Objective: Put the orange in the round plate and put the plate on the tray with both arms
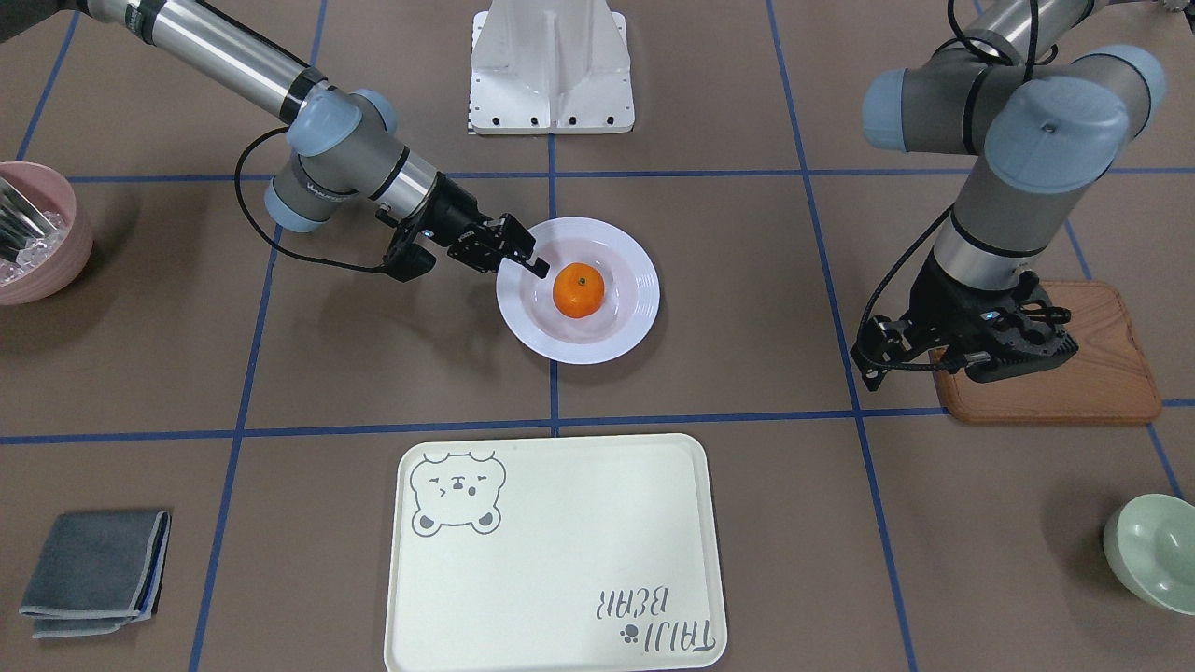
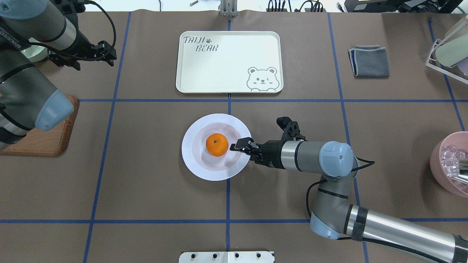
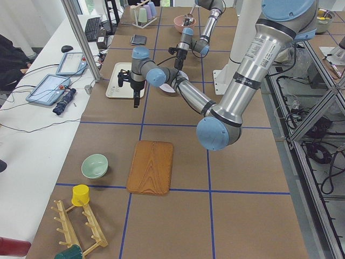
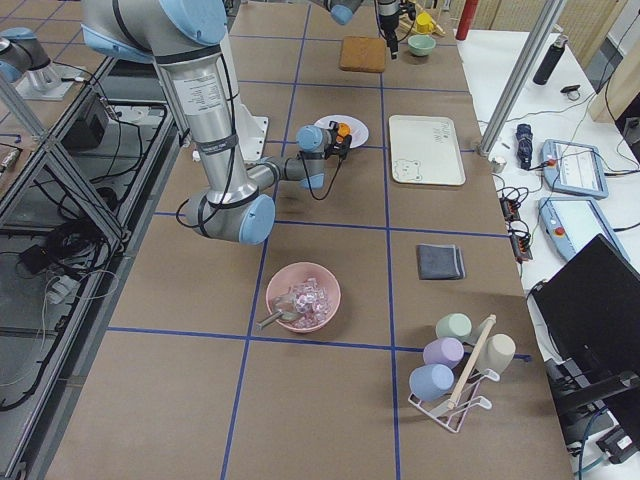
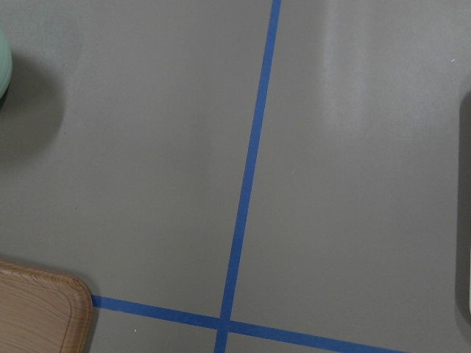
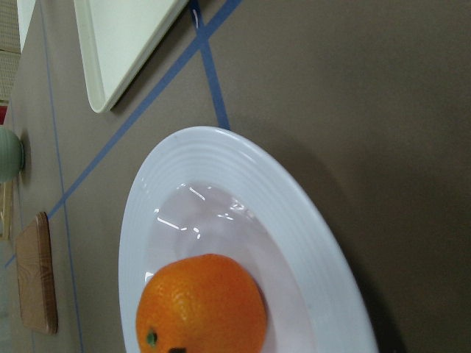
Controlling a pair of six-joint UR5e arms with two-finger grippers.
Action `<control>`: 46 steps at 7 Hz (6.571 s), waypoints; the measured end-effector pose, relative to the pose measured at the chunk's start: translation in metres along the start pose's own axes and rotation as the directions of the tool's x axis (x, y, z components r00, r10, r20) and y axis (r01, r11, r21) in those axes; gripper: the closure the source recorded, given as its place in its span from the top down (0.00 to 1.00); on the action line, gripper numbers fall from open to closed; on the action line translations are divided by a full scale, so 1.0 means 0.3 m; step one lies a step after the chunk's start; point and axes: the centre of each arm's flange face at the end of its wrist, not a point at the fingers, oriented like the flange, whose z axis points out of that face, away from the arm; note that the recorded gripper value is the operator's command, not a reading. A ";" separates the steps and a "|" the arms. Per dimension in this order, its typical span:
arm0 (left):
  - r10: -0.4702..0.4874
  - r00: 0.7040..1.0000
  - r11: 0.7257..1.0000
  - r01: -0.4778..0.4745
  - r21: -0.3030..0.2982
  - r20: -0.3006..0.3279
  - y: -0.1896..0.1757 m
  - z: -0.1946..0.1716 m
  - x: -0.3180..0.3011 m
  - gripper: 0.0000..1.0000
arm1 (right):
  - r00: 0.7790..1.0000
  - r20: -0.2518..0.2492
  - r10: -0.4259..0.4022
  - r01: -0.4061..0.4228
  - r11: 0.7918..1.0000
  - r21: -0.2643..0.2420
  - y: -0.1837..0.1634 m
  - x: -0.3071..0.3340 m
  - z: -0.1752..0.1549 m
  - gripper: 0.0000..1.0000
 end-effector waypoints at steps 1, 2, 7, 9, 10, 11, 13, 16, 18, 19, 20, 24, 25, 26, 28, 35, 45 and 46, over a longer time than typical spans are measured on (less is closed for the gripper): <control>0.000 1.000 1.000 0.000 0.000 0.000 0.000 0.000 0.000 0.99 | 1.000 0.010 0.006 -0.007 1.000 0.009 -0.001 -0.014 0.000 0.00; -0.001 1.000 1.000 0.001 0.000 0.001 -0.001 0.000 -0.002 0.99 | 0.999 0.029 0.024 -0.024 1.000 0.018 0.001 -0.039 0.003 0.00; -0.006 1.000 1.000 0.006 -0.006 0.011 0.008 0.015 -0.031 0.99 | 0.973 0.221 0.068 -0.104 0.983 0.154 -0.068 -0.216 -0.041 0.00; -0.008 1.000 1.000 0.008 -0.009 0.016 0.007 0.023 -0.036 0.99 | 0.972 0.213 0.099 -0.158 0.948 0.276 -0.277 -0.333 -0.045 0.00; -0.009 1.000 1.000 0.009 -0.009 0.016 0.006 0.024 -0.036 0.99 | 0.976 0.176 0.129 -0.183 0.922 0.341 -0.396 -0.385 0.001 0.00; -0.009 1.000 1.000 0.009 -0.010 0.017 0.006 0.027 -0.036 0.99 | 0.978 0.135 0.158 -0.199 0.898 0.393 -0.497 -0.405 0.062 0.00; -0.012 1.000 1.000 0.012 -0.013 0.024 0.002 0.041 -0.042 0.99 | 0.976 0.048 0.212 -0.210 0.862 0.461 -0.636 -0.424 0.193 0.00; -0.015 0.999 1.000 0.016 -0.016 0.031 -0.003 0.055 -0.048 0.99 | 0.967 -0.017 0.253 -0.215 0.854 0.474 -0.686 -0.383 0.249 0.61; -0.017 0.999 1.000 0.017 -0.017 0.032 -0.003 0.056 -0.049 0.99 | 0.963 -0.122 0.239 -0.157 0.871 0.466 -0.697 -0.357 0.259 1.00; -0.018 0.999 1.000 0.018 -0.017 0.033 -0.004 0.056 -0.051 0.99 | 0.952 -0.243 0.183 -0.061 0.897 0.438 -0.693 -0.370 0.234 1.00; -0.018 0.999 1.000 0.019 -0.017 0.034 -0.005 0.057 -0.053 0.99 | 0.912 -0.387 0.134 0.025 0.925 0.378 -0.706 -0.399 0.157 1.00; 0.008 0.999 1.000 -0.008 -0.014 0.035 -0.026 0.044 -0.091 0.99 | 0.722 -0.687 -0.085 0.177 0.982 0.065 -0.950 -0.410 -0.378 1.00; 0.051 0.998 0.998 -0.050 -0.024 0.026 -0.050 0.017 -0.161 0.99 | 0.666 -0.725 -0.174 0.233 0.972 -0.019 -1.025 -0.363 -0.570 1.00; 0.100 0.995 0.994 -0.100 -0.053 -0.001 -0.083 -0.023 -0.277 0.99 | 0.611 -0.750 -0.255 0.277 0.956 -0.099 -1.091 -0.282 -0.786 1.00; 0.254 0.967 0.962 -0.256 -0.097 -0.028 -0.109 -0.071 -0.632 0.99 | 0.504 -0.773 -0.385 0.321 0.915 -0.246 -1.206 -0.036 -1.197 1.00; 0.326 0.945 0.928 -0.316 -0.198 0.022 0.043 -0.068 -1.515 0.99 | 0.505 -0.763 -0.403 0.245 0.915 -0.321 -1.179 0.693 -1.918 1.00; 0.224 0.974 0.953 -0.226 -0.203 -0.033 0.048 -0.093 -1.556 0.99 | 0.608 -0.746 -0.271 0.167 0.962 -0.214 -1.121 0.736 -2.090 1.00; 0.224 0.974 0.953 -0.226 -0.203 -0.033 0.047 -0.093 -1.555 0.99 | 0.609 -0.746 -0.271 0.166 0.963 -0.214 -1.121 0.737 -2.090 1.00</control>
